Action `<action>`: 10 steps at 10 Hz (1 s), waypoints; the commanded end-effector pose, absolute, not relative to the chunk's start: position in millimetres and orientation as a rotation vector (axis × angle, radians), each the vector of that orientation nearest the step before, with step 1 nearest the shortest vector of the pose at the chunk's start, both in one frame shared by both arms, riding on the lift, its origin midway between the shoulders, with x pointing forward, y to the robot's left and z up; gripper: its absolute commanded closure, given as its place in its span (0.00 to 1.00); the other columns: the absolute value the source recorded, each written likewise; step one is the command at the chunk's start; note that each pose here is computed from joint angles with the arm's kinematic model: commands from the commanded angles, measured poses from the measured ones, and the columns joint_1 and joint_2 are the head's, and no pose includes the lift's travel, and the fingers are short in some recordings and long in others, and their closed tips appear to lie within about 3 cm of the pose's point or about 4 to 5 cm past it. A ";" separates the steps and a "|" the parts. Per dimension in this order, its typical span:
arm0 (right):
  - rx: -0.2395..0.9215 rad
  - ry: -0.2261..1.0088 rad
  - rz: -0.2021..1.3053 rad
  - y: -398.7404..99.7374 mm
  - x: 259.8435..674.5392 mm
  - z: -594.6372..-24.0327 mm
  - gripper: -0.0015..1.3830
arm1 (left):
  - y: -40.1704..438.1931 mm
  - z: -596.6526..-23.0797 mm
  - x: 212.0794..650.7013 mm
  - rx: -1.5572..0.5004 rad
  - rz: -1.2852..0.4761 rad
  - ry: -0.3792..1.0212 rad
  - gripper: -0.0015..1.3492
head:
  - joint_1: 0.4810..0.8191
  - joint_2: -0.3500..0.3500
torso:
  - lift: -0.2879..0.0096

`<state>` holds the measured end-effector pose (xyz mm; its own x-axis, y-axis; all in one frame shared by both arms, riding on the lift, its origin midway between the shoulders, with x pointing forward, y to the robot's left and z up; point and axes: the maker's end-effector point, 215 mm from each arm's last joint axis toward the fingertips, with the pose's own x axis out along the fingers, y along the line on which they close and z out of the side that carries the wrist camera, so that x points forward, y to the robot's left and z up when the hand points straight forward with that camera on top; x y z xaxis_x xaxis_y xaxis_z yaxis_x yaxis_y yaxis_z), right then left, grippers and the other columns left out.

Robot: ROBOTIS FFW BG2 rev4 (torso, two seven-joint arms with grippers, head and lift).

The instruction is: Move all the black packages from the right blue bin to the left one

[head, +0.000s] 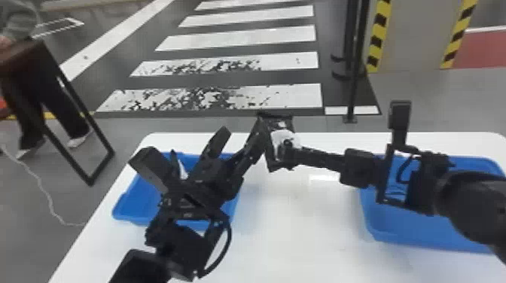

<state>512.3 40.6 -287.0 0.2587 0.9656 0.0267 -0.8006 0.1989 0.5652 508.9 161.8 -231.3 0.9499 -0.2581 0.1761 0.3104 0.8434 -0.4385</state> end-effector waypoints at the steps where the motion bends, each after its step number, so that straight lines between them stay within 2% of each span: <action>1: 0.522 0.379 1.299 51.0 505.6 -285.6 0.84 | 155.3 -232.9 507.7 -0.476 -0.320 -0.091 0.13 | 0.51 0.81 | 0.50; 5: 0.513 0.380 1.327 62.4 497.3 -281.0 0.84 | 128.4 -234.9 501.3 -0.485 -0.391 -0.042 0.13 | 0.52 0.80 | 0.50; 8: 0.535 0.419 1.377 85.0 474.6 -286.6 0.84 | 132.6 -240.5 502.9 -0.485 -0.382 -0.022 0.15 | 0.56 0.81 | 0.50; 9: 0.534 0.420 1.378 85.6 473.9 -287.1 0.84 | 135.4 -242.4 503.9 -0.478 -0.372 -0.017 0.33 | 0.58 0.83 | 0.50; 10: 0.539 0.411 1.378 85.1 475.8 -283.3 0.84 | 137.6 -246.9 504.2 -0.476 -0.364 -0.004 0.69 | 0.58 0.84 | 0.50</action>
<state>475.0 85.2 -285.4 0.1529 0.9878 0.0312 -0.8053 0.1062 0.5833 504.2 136.7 -244.3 0.9346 -0.3426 0.0959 0.3480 0.8240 -0.4471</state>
